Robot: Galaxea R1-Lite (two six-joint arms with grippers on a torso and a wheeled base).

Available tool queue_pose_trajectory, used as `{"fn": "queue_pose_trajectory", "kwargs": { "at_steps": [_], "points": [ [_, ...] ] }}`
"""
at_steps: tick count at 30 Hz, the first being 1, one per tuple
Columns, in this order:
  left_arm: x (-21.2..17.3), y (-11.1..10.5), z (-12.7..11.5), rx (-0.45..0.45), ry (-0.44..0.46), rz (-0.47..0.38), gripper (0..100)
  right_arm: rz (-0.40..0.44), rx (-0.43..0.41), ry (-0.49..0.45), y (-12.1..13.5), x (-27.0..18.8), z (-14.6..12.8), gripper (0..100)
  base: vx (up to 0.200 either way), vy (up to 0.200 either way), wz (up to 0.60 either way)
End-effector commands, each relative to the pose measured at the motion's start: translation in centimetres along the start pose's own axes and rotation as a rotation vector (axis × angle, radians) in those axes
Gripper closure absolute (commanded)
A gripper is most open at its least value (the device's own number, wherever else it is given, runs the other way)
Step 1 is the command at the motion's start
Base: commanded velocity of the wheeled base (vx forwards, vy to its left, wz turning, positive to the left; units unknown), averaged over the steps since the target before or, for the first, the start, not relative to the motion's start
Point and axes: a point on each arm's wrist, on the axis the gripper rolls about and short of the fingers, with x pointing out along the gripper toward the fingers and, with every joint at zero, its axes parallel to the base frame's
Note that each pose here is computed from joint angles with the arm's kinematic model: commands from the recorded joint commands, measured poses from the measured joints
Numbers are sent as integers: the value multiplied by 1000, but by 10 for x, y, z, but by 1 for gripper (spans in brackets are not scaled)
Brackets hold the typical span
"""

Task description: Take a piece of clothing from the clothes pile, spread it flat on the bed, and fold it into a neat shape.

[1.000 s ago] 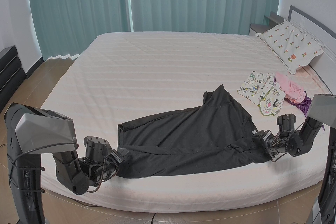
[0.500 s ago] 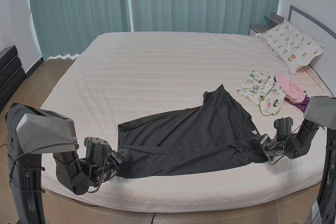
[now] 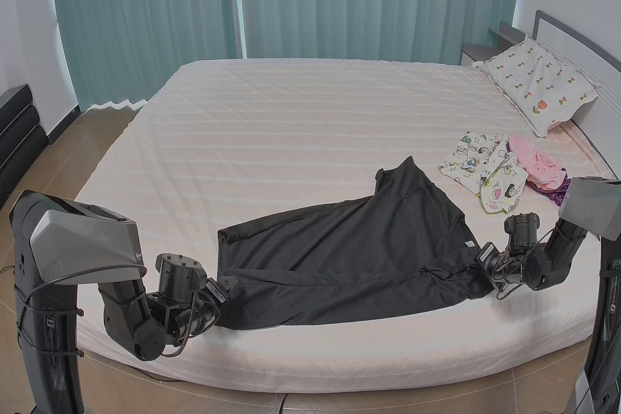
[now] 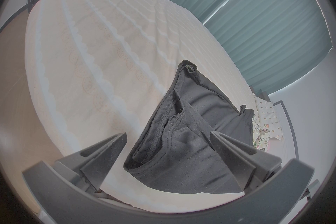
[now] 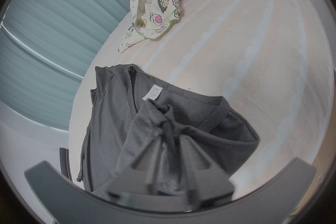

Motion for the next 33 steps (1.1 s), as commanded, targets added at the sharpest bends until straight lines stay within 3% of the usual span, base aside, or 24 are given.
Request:
{"fn": "queue_pose_trajectory", "kwargs": {
  "at_steps": [1,19,20,33],
  "points": [
    [0,1,0,-1,-1,2,0,3,2,-4,1,-6,1,100,0,0,0],
    [0,1,0,1,1,2,0,-5,8,-12,-3,-31,5,100,0,0,0],
    [0,1,0,1,1,2,0,-11,2,-4,-4,-30,4,0,0,0,0],
    [0,1,0,1,1,2,0,41,6,-11,-6,-29,13,0,0,0,0]
  ]
}}
